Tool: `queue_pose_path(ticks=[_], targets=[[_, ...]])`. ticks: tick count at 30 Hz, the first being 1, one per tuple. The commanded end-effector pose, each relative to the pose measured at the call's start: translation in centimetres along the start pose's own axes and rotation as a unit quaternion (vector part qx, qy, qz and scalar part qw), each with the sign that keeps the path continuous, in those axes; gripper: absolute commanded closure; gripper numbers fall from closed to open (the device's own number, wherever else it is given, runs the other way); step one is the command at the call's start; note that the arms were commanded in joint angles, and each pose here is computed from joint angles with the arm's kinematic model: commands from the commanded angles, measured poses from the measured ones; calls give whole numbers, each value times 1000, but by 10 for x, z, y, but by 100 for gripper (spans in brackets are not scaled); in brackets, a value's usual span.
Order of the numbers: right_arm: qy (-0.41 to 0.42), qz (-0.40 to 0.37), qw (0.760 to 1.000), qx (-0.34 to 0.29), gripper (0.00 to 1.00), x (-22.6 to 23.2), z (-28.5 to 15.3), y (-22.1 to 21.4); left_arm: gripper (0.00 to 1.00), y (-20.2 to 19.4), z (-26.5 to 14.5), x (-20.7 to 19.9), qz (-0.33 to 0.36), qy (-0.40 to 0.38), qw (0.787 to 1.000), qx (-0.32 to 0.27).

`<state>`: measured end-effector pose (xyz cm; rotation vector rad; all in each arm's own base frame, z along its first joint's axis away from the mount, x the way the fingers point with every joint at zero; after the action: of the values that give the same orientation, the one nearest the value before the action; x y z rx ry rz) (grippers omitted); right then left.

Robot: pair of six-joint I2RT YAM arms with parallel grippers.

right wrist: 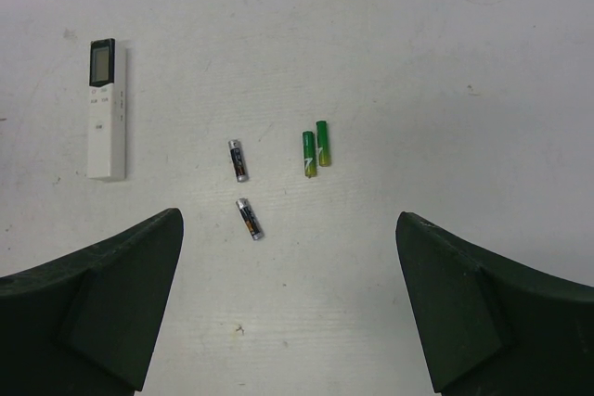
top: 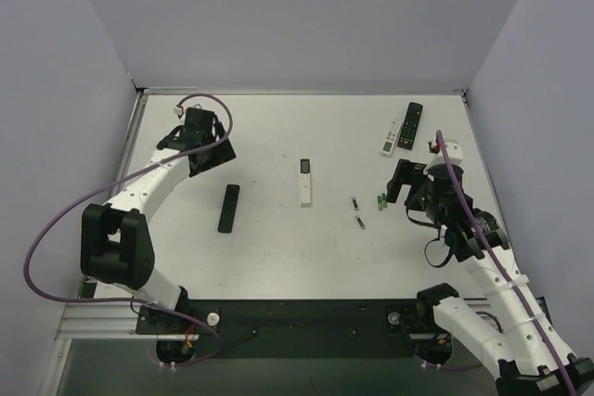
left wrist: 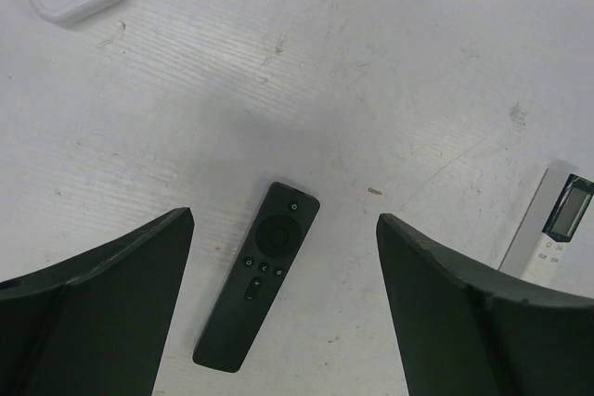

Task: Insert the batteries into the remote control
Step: Pick up the remote control from the center of the board.

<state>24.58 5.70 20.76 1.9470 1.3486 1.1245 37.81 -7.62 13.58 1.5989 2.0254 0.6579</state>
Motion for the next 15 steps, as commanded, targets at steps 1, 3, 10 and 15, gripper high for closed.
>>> queue_pose_path(ticks=[1, 3, 10, 15], targets=[[-5, 10, 1000, 6, 8, 2, -2, 2, 9, 31, -7, -38, 9, -56, 998, -41], [-8, 12, 1000, 11, 8, 1, -1, 0, 9, 23, -2, -53, 19, -65, 997, -28], [-17, 7, 1000, 21, 8, -3, 2, -5, 9, -9, -5, -146, 81, -132, 988, -15], [-13, 8, 999, 31, 9, -3, 4, -10, 10, -30, 1, -195, 125, -154, 980, -4]])
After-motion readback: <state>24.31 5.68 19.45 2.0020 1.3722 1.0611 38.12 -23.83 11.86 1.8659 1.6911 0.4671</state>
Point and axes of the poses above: each gripper's point midway between its finger pads, its own z axis out along the fingers, its own x axis along the line the jaws close on, y = z × x, the point moved 1 cm from there along -z, back along the fingers, and after that the axes turned 12 degrees about z, right-handed, at the moved point
